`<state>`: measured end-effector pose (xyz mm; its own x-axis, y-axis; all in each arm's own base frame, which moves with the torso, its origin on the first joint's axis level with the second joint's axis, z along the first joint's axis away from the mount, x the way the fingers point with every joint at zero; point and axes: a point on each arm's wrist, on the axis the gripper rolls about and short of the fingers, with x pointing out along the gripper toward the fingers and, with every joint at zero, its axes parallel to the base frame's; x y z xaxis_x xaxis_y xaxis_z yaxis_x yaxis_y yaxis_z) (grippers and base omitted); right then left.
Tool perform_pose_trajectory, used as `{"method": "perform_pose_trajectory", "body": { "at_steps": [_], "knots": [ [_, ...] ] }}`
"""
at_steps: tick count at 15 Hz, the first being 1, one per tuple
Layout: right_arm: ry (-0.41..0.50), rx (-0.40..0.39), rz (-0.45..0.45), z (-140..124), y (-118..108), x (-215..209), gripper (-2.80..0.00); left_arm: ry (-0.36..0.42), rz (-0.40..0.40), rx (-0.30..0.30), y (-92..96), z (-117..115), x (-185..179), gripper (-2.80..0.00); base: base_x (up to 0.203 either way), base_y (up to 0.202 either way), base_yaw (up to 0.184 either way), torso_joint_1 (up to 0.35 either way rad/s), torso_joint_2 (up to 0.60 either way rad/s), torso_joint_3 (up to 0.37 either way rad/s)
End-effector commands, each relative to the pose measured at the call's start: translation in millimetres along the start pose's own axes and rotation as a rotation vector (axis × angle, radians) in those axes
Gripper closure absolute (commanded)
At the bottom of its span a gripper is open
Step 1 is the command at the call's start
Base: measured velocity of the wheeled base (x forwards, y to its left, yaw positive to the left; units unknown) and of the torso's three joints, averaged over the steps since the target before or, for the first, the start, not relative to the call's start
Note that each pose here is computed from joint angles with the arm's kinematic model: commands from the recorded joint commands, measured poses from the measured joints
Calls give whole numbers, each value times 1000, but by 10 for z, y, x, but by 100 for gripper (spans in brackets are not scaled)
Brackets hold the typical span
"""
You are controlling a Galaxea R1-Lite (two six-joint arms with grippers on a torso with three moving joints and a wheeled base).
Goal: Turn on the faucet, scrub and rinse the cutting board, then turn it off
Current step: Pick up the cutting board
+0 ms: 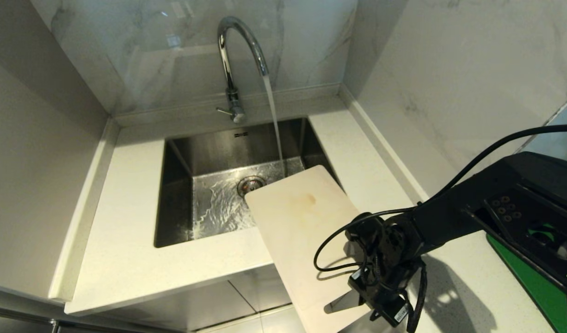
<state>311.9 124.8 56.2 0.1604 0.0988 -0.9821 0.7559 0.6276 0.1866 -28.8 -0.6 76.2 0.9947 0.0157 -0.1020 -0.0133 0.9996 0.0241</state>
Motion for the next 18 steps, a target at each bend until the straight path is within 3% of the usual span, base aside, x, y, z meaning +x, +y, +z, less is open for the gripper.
{"method": "perform_pose_trajectory", "body": {
  "at_steps": [1, 8, 13, 16, 18],
  "knots": [
    [-8, 7, 31, -7, -3, -123, 0, -1, 1, 0, 0, -1, -2, 0, 0, 0, 0, 0, 0, 0],
    [-62, -6, 174, -75, -157, -871, 0, -1, 1, 0, 0, -1, -2, 0, 0, 0, 0, 0, 0, 0],
    [-147, -81, 285, -150, -350, -1482, 0, -1, 1, 0, 0, -1, -2, 0, 0, 0, 0, 0, 0, 0],
    [-289, -211, 255, -168, -479, -1626, 0, -1, 1, 0, 0, -1, -2, 0, 0, 0, 0, 0, 0, 0],
    [-331, -277, 269, -188, -546, -1729, 0, -1, 1, 0, 0, -1, -2, 0, 0, 0, 0, 0, 0, 0]
  ]
}}
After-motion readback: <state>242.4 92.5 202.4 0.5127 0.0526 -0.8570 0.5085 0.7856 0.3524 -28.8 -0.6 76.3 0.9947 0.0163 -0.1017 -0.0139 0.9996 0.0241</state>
